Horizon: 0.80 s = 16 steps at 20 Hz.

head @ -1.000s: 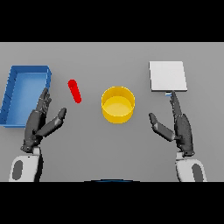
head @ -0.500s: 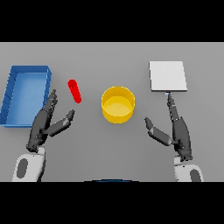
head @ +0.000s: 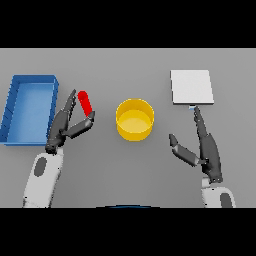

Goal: Pick up the red beaker and tilt it to pour out 1 green nut into yellow bowl. Pick up the yellow bowl and place it on the metallic measuring scale.

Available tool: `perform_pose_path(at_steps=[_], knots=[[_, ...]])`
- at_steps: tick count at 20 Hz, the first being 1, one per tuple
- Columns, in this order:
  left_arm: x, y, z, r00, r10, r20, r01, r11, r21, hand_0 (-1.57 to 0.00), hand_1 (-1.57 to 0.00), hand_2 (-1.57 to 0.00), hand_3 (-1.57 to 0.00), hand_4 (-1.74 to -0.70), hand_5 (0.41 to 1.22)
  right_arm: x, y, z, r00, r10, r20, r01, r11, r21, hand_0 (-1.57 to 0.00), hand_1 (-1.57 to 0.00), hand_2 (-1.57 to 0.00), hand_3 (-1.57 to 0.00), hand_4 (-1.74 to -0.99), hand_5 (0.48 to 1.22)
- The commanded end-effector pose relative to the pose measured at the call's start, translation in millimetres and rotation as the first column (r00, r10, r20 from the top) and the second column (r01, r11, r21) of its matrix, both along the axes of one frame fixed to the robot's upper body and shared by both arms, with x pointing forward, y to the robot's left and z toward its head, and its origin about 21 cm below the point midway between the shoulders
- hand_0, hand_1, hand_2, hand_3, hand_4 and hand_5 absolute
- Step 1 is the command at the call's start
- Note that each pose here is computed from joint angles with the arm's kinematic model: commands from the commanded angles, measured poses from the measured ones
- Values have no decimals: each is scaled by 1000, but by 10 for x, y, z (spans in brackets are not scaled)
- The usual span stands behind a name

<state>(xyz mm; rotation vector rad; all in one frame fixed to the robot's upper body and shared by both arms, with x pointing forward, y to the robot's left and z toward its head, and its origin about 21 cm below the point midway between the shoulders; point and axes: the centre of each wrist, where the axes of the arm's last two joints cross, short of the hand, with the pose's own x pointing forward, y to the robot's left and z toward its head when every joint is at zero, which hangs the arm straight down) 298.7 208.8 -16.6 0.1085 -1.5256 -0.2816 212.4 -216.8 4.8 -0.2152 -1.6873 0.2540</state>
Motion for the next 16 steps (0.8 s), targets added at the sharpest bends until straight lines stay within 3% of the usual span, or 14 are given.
perform_pose_path(at_steps=[1, 5, 16], knots=[[27, -6, -2, 1000, -2, 9, 2, 1000, 3, 1, 1, 1, 1, -1267, 673, 10, 18, 13, 1000, 8, 9, -8, 1000, -2, 1, 1, 1, 1, -1274, 635], [227, -40, -2, 1000, -10, 5, 10, 1000, 6, 1, 1, 1, 1, -1287, 685, -17, 26, 13, 1000, 3, 0, -3, 1000, 1, 1, 1, 1, 1, -1269, 638], [537, -172, -34, 1000, -28, -7, 28, 1000, 2, 1, 1, 1, 1, -1309, 688, 25, -5, 42, 1000, -1, -11, 2, 1000, 17, 1, 1, 1, 1, -1269, 640]])
